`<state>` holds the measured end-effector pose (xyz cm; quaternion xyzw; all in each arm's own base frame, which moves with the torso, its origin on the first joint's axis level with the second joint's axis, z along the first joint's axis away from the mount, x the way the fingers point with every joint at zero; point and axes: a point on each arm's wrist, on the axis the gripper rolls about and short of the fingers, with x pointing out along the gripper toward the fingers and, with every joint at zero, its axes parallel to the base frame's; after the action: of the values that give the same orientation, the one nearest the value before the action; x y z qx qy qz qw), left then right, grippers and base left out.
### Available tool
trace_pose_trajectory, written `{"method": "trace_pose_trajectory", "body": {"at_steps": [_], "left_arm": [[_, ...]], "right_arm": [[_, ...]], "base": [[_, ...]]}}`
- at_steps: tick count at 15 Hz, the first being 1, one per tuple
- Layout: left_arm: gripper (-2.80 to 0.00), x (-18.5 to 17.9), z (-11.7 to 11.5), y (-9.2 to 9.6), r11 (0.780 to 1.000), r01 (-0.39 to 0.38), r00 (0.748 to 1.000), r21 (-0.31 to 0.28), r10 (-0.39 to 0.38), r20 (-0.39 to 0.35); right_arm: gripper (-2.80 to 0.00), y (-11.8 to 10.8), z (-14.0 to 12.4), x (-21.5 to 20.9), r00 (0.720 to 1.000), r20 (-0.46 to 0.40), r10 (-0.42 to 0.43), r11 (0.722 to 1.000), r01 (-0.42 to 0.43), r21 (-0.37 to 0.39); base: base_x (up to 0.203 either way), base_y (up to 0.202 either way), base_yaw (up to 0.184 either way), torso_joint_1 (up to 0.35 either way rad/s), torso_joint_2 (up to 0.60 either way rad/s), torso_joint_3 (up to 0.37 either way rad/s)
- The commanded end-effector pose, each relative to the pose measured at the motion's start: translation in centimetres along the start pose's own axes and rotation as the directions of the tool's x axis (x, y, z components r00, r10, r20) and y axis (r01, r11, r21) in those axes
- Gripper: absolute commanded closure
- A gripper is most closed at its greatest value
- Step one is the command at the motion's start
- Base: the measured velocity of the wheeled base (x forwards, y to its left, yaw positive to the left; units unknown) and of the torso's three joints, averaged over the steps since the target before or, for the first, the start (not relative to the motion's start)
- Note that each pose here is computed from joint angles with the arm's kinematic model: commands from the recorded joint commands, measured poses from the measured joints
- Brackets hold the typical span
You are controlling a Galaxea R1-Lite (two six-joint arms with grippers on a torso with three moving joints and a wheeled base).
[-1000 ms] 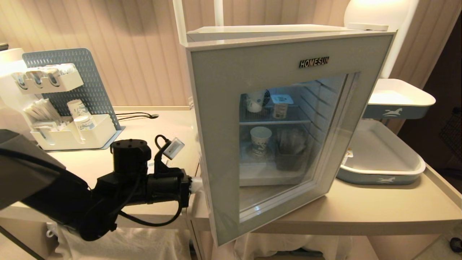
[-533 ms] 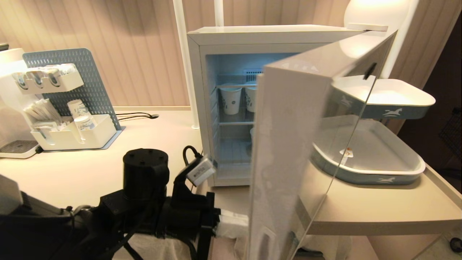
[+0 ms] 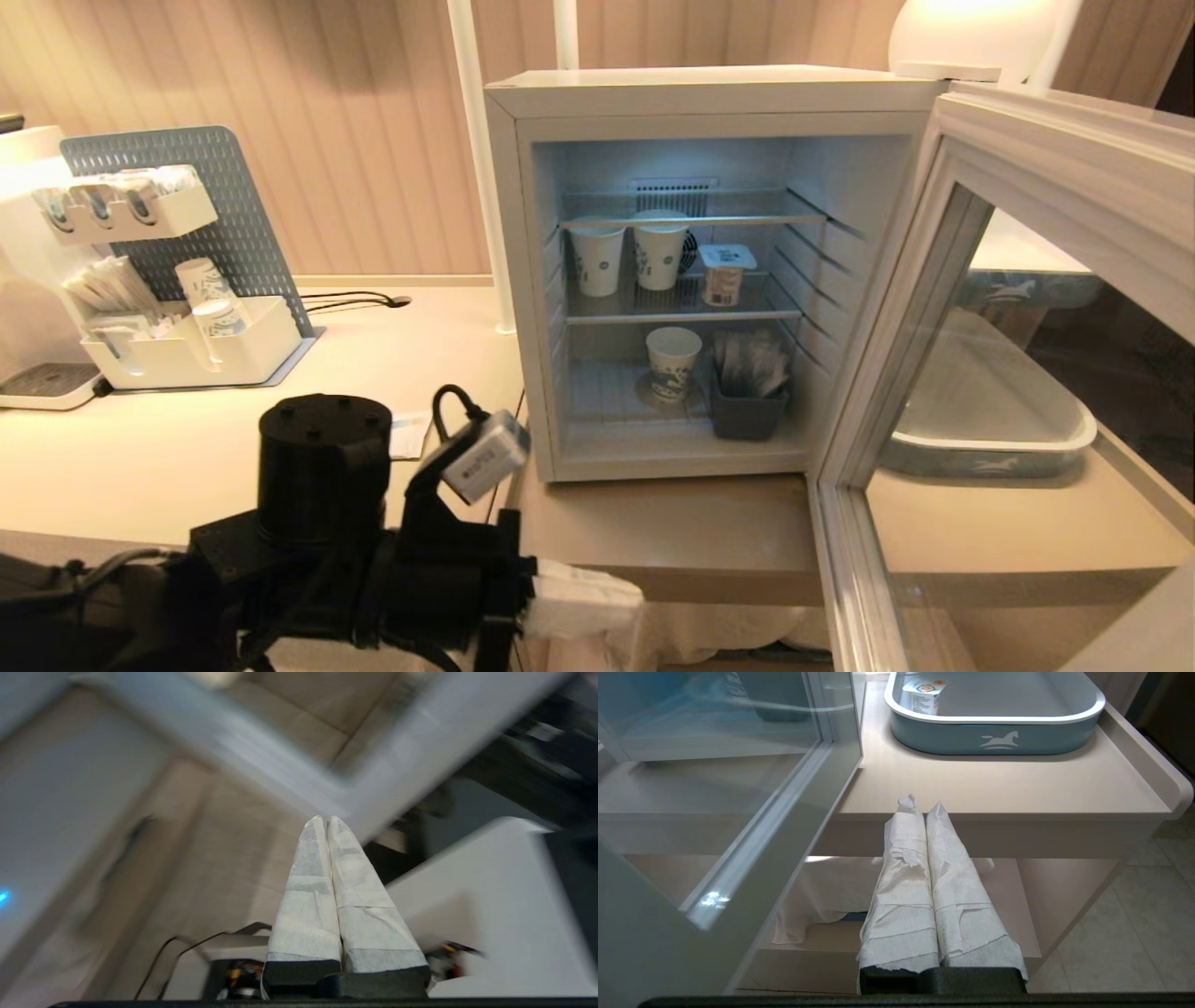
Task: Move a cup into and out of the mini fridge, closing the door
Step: Open the freezer door, then take the yoghurt out of the freezer
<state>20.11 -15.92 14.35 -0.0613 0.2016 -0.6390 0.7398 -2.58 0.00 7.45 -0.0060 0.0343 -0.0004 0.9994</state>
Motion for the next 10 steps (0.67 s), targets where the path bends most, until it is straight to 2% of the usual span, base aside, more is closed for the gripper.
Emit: {"method": "trace_pose_trajectory", "body": {"at_steps": [1,2,3,4,5,6,8,9,10], "left_arm": [[0.00,-3.0,0.0,1.3,0.991,-0.127,0.990,-0.030,0.129,0.050],[0.00,-5.2,0.3,1.4,0.973,-0.225,0.969,-0.046,0.228,0.097],[0.00,-7.5,0.9,0.3,0.951,-0.306,0.937,-0.049,0.310,0.164],[0.00,-10.0,1.9,-1.5,0.919,-0.391,0.884,-0.054,0.391,0.257],[0.00,-12.5,2.6,-3.5,0.876,-0.477,0.812,-0.067,0.469,0.347],[0.00,-15.3,3.2,-6.2,0.813,-0.576,0.712,-0.086,0.550,0.437],[0.00,-19.0,3.7,-12.7,0.661,-0.733,0.498,-0.160,0.683,0.534],[0.00,-19.8,4.1,-16.7,0.591,-0.783,0.405,-0.196,0.723,0.560],[0.00,-20.0,5.0,-21.5,0.540,-0.817,0.329,-0.202,0.724,0.606]], "right_arm": [[0.00,0.0,0.0,0.0,1.000,-0.002,0.001,1.000,-0.001,0.000],[0.00,0.0,0.0,0.0,1.000,0.001,-0.002,1.000,0.002,0.003],[0.00,0.0,0.0,0.0,1.000,0.000,-0.003,1.000,0.003,0.004],[0.00,0.0,0.0,0.0,1.000,0.000,-0.003,1.000,0.003,0.004],[0.00,0.0,0.0,0.0,1.000,0.001,-0.003,1.000,0.003,0.004],[0.00,0.0,0.0,0.0,1.000,0.001,-0.003,1.000,0.003,0.004],[0.00,0.0,0.0,0.0,1.000,0.000,0.000,1.000,0.000,0.003],[0.00,0.0,0.0,0.0,1.000,0.000,0.000,1.000,0.000,0.003],[0.00,0.0,0.0,0.0,1.000,0.000,0.000,1.000,0.000,0.003]], "base": [[0.000,0.000,0.000,0.000,0.00,0.000],[0.000,0.000,0.000,0.000,0.00,0.000],[0.000,0.000,0.000,0.000,0.00,0.000],[0.000,0.000,0.000,0.000,0.00,0.000],[0.000,0.000,0.000,0.000,0.00,0.000],[0.000,0.000,0.000,0.000,0.00,0.000],[0.000,0.000,0.000,0.000,0.00,0.000],[0.000,0.000,0.000,0.000,0.00,0.000],[0.000,0.000,0.000,0.000,0.00,0.000]]}}
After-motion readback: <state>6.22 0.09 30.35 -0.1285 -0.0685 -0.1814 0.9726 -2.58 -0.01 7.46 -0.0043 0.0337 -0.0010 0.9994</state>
